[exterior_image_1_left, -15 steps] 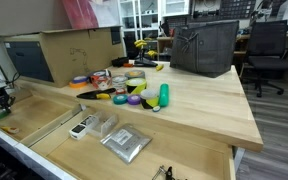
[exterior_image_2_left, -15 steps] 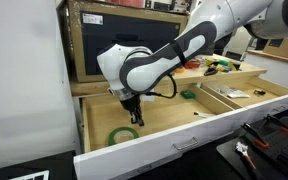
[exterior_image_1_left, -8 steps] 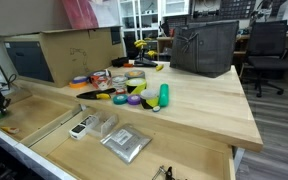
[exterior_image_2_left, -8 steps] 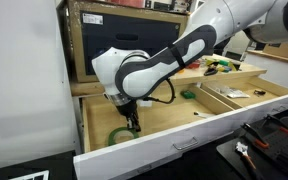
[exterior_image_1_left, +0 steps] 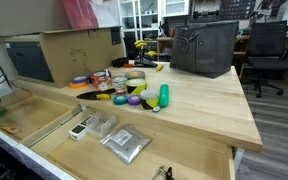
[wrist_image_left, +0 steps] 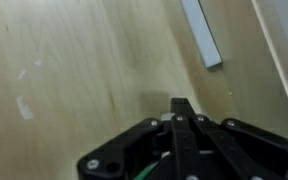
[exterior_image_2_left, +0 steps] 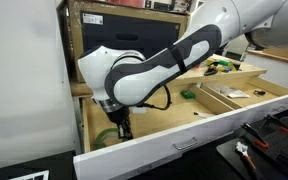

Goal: Put the green tape in the left open drawer

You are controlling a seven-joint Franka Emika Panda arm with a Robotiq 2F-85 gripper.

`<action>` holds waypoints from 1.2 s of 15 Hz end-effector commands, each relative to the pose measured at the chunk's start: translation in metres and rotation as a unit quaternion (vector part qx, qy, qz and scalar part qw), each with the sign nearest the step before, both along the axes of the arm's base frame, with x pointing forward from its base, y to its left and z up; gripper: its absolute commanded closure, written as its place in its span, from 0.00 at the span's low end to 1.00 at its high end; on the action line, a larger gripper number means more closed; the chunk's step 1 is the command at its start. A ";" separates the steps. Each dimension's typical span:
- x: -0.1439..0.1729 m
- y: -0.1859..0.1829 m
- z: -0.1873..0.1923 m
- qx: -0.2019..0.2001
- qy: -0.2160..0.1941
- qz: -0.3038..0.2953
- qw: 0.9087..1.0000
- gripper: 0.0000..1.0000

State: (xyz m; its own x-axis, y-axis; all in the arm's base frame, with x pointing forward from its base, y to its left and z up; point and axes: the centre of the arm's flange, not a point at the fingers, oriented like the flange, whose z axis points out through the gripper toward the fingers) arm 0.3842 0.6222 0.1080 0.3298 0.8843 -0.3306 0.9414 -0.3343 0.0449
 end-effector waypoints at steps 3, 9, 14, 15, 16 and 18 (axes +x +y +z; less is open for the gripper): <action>0.006 0.009 0.036 0.036 0.001 0.015 0.999 1.00; 0.027 -0.009 0.140 0.063 -0.077 0.009 0.995 1.00; 0.060 -0.056 0.222 0.050 -0.113 -0.062 0.990 1.00; 0.066 -0.068 0.233 0.042 -0.120 -0.087 0.988 1.00; 0.071 -0.080 0.242 0.038 -0.123 -0.106 0.986 1.00; 0.075 -0.104 0.259 0.026 -0.124 -0.141 0.982 1.00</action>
State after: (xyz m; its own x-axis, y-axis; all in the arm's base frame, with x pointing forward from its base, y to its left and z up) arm 0.4734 0.5669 0.3426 0.5549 0.8207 -0.1362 0.8242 -0.5201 0.2242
